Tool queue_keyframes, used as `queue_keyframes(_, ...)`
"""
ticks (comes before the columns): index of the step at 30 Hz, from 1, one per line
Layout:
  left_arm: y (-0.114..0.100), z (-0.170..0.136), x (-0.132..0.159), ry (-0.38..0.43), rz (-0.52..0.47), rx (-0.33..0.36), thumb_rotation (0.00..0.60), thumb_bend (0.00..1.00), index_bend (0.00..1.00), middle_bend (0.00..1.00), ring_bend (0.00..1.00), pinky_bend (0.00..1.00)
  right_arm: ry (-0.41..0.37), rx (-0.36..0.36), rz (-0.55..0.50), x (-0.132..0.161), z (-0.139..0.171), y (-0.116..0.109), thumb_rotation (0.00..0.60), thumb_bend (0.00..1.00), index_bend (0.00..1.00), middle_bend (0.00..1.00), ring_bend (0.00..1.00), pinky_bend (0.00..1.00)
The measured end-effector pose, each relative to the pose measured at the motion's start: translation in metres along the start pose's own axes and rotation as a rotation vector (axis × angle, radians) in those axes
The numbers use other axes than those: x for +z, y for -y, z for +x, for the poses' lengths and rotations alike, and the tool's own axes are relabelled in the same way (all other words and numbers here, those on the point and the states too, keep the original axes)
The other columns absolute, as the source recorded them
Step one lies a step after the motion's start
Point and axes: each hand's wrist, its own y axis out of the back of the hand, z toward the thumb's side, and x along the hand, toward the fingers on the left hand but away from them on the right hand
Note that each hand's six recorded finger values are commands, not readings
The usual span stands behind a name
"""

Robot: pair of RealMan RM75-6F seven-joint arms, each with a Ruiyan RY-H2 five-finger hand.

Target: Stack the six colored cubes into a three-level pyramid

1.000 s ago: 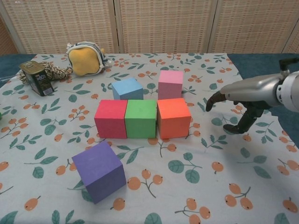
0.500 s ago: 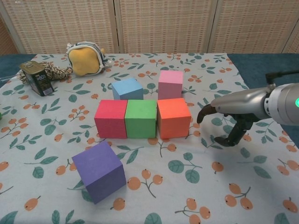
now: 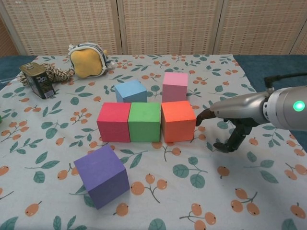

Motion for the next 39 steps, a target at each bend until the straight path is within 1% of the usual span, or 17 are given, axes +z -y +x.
queue_keyframes(15,-0.001,0.000,-0.001,-0.002,-0.004,0.003,0.600,0.35,0.00,0.00,0.00,0.09,-0.013,0.011,-0.007,0.008,-0.002,0.001,0.500,0.44,0.10,0.01,0.00,0.15)
queue_keyframes(22,-0.001,0.000,-0.001,-0.002,-0.003,0.001,0.600,0.35,0.00,0.00,0.00,0.09,-0.005,0.006,-0.010,0.008,-0.004,0.001,0.516,0.44,0.06,0.01,0.00,0.15)
queue_keyframes(30,-0.001,-0.001,0.000,-0.001,-0.001,0.001,0.600,0.35,0.00,0.00,0.00,0.09,-0.006,0.015,-0.007,0.008,-0.004,0.002,0.516,0.44,0.08,0.01,0.00,0.15)
queue_keyframes(39,-0.001,-0.001,0.000,0.000,-0.002,0.002,0.600,0.35,0.00,0.00,0.00,0.10,0.017,0.005,0.018,-0.009,0.012,-0.002,0.516,0.44,0.08,0.01,0.00,0.15)
